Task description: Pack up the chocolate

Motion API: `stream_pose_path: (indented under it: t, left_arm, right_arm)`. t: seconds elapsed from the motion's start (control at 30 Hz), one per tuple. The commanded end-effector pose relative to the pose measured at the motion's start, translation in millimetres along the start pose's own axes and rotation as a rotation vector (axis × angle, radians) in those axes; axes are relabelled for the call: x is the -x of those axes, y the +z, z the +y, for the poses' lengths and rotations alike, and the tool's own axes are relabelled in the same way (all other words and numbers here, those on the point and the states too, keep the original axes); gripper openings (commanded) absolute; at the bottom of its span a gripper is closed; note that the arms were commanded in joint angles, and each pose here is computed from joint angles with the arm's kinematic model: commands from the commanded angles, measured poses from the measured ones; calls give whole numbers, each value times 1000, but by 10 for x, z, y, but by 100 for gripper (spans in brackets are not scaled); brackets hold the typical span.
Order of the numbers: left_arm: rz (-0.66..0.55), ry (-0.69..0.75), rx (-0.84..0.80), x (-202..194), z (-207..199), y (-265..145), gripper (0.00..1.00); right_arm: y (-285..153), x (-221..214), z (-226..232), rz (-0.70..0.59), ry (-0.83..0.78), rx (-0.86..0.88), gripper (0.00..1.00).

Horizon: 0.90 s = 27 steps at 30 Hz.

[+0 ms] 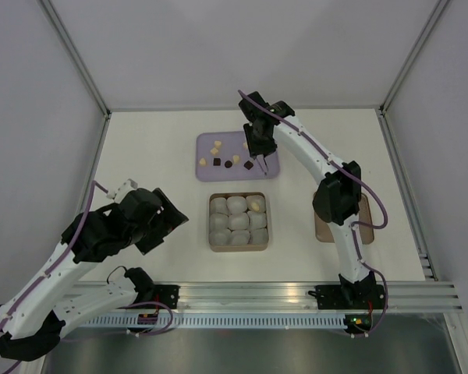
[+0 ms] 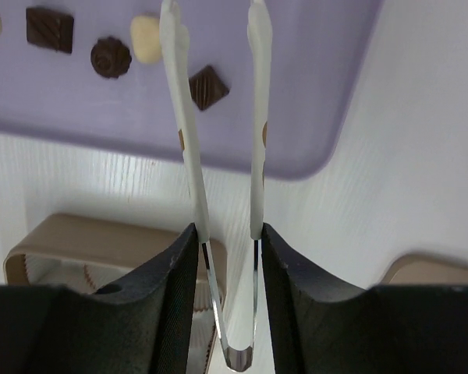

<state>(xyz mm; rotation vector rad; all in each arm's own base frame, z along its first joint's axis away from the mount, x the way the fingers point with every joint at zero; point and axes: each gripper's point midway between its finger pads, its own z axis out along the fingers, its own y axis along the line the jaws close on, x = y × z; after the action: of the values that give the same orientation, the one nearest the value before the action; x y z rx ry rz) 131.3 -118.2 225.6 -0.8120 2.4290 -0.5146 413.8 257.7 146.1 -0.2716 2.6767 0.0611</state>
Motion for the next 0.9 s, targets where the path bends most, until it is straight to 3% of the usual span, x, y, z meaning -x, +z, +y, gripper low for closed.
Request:
stream_pose_path:
  t: [0.0,0.4,0.87]
  left_arm:
    - [-15,-22,-51,66,-145,-78,100]
    - [-20,-13,-44,80,-181,-59,100]
    - [-19,-16,-33,69,-167,-26,100]
  right_arm:
    - [40,358,34,-100,-91,-1,42]
    - [493,788,47,-213,-81,44,48]
    - [894,501,-2,-105,-102,20,49]
